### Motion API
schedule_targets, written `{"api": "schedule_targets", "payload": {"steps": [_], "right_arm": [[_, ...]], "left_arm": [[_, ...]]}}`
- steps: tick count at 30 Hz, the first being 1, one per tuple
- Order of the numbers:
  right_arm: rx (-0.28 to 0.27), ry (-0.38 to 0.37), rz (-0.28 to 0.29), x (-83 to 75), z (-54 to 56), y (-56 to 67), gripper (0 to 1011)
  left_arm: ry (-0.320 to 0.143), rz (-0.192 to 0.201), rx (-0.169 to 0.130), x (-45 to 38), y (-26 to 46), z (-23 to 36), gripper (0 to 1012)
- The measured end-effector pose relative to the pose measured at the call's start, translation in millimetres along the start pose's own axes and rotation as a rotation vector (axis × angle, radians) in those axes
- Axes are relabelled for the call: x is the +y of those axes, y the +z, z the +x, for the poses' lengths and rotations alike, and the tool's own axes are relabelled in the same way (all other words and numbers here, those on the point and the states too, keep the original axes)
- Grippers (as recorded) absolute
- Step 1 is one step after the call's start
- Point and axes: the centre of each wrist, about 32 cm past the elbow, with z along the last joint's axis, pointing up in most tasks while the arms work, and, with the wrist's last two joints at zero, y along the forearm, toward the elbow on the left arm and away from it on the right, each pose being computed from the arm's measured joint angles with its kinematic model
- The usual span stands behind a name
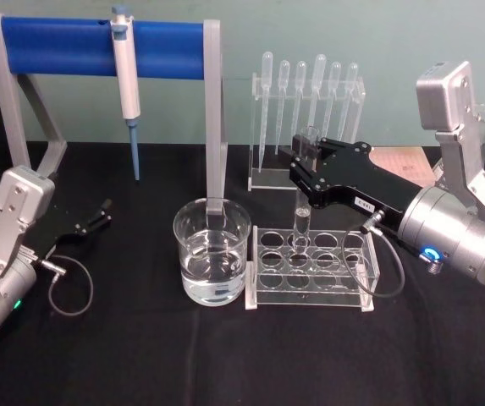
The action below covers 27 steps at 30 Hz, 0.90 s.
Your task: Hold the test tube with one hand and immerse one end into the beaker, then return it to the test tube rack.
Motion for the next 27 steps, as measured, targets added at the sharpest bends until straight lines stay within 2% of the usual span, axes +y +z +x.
{"api": "schedule_targets", "payload": {"steps": [9,15,21,27], "right_arm": [[-0.001,0.0,-0.001,0.0,-0.1,0.2,225],[-0.005,0.004,-0.004,2.2,-1.7,5.8,225],[-0.021,0.031,0.015,10.7,-6.1,19.8,225],[-0.049,0.086,0.048,30.1,-13.9,41.3,225]], "left_arm": [[0.0,0.0,0.0,0.0,0.0,0.0,1000],[0.0,0.0,0.0,0.0,0.0,0.0,1000],[0.0,0.0,0.0,0.0,0.0,0.0,1000],[0.0,0.0,0.0,0.0,0.0,0.0,1000]]}}
